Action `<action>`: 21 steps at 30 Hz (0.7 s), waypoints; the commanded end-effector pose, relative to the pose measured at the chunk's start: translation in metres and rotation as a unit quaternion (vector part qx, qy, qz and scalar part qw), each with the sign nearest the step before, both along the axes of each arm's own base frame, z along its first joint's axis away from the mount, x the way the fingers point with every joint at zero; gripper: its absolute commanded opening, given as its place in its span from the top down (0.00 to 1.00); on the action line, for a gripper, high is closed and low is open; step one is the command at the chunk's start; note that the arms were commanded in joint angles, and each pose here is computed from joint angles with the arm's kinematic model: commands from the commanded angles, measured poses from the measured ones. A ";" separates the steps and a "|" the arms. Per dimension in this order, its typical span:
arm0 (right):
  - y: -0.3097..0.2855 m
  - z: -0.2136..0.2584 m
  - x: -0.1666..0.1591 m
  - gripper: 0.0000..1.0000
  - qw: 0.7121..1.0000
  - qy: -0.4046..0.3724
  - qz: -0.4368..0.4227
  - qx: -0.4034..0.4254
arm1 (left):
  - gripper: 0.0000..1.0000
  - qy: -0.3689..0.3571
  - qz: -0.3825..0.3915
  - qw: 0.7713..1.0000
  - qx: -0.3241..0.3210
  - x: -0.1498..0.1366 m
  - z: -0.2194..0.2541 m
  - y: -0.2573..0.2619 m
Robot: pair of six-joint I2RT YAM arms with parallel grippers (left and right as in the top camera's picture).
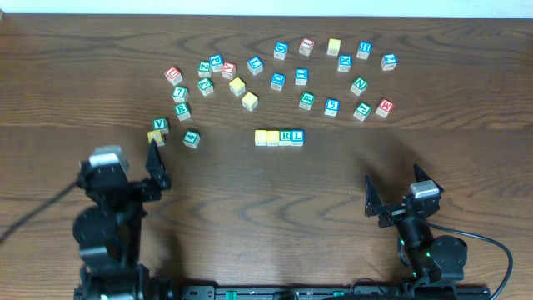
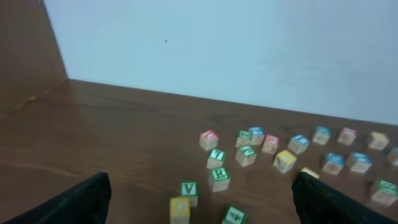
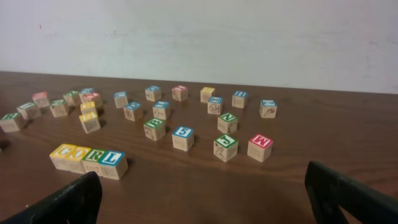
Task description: Spell out CORL
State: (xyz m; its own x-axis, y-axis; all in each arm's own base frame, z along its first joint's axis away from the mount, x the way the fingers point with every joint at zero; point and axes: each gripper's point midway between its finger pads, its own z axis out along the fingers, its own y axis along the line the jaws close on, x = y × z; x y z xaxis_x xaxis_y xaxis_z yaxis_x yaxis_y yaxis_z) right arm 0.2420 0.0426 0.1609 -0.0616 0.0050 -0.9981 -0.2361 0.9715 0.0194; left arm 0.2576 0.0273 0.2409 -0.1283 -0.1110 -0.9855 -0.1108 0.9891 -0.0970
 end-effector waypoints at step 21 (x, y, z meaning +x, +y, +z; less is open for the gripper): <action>0.000 0.000 -0.001 0.01 1.000 -0.001 0.002 0.002 | 0.08 0.012 0.016 0.999 0.049 -0.016 -0.103 0.006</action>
State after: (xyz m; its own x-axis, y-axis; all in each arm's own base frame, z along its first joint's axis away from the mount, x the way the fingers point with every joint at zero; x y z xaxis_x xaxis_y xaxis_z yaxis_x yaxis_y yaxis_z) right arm 0.2420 0.0426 0.1610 -0.0612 0.0050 -0.9981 -0.2361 0.9715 0.0193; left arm 0.2420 0.0313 0.1528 -0.1127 -0.0400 -0.9928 -0.1338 0.9907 -0.0247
